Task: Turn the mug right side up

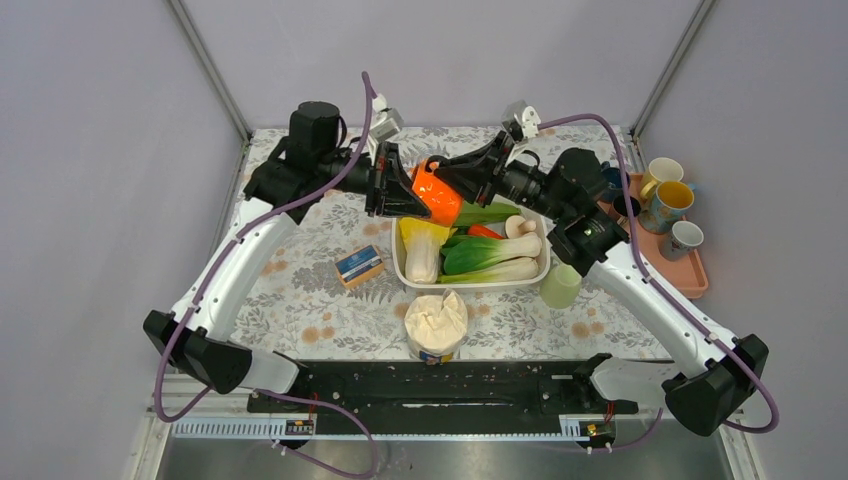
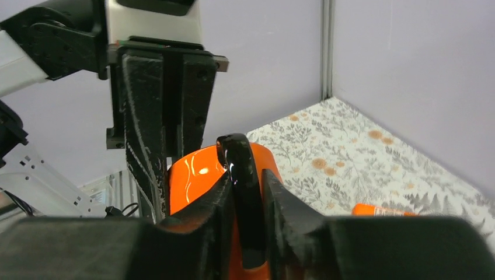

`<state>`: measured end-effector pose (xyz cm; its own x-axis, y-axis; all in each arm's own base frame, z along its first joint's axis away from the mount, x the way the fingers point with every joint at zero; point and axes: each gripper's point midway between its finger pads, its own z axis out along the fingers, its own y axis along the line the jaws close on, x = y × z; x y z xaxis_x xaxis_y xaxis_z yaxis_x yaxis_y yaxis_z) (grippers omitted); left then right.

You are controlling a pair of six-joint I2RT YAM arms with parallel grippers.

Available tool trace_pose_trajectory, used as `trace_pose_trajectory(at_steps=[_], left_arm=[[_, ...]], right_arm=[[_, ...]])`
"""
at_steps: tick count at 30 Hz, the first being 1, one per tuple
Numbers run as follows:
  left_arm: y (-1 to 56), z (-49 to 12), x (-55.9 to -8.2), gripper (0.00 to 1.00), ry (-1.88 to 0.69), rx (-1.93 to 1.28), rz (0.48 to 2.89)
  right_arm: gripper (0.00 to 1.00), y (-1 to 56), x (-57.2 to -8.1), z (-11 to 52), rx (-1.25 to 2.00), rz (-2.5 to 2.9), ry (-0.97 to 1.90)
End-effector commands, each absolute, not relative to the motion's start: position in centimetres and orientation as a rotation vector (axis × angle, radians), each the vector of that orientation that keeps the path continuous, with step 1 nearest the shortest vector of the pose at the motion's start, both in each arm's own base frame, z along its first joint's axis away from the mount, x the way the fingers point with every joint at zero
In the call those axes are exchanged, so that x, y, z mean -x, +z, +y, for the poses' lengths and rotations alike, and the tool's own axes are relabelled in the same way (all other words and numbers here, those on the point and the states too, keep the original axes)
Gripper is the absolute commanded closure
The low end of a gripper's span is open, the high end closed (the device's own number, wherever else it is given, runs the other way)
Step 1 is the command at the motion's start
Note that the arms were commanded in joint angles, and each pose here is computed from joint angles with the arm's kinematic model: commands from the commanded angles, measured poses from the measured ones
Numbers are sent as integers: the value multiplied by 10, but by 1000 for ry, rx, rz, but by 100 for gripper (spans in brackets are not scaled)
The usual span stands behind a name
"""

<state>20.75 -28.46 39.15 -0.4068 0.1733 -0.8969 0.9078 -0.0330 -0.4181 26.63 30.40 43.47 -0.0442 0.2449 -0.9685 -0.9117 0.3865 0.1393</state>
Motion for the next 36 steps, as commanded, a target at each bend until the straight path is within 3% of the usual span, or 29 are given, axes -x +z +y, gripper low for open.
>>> trace_pose_trajectory(at_steps=[1,4,5,6,11,18,25,36], left_arm=[[363,-283,-246,100,-1186,-1188,1622],[339,-274,-257,100,-1046,-1222,1658],[332,-271,-260,100,-1014,-1235,1668],[325,-269,-260,100,-992,-1250,1678],[285,-254,-265,100,-846,-1364,1742],[235,-211,-225,100,-512,-1999,1578],[228,-203,-182,100,-372,-2355,1265],[230,-206,-174,100,-270,-2468,1216]], right_arm=[[51,444,-268,300,681,1290,1005],[23,424,-272,293,701,1360,936],[7,418,-272,292,706,1381,929],[1,410,-272,293,716,1412,929],[1,388,-284,280,638,1573,854],[1,398,-313,213,313,1748,675],[7,345,-306,271,604,2062,644],[10,303,-258,358,952,2191,864]])
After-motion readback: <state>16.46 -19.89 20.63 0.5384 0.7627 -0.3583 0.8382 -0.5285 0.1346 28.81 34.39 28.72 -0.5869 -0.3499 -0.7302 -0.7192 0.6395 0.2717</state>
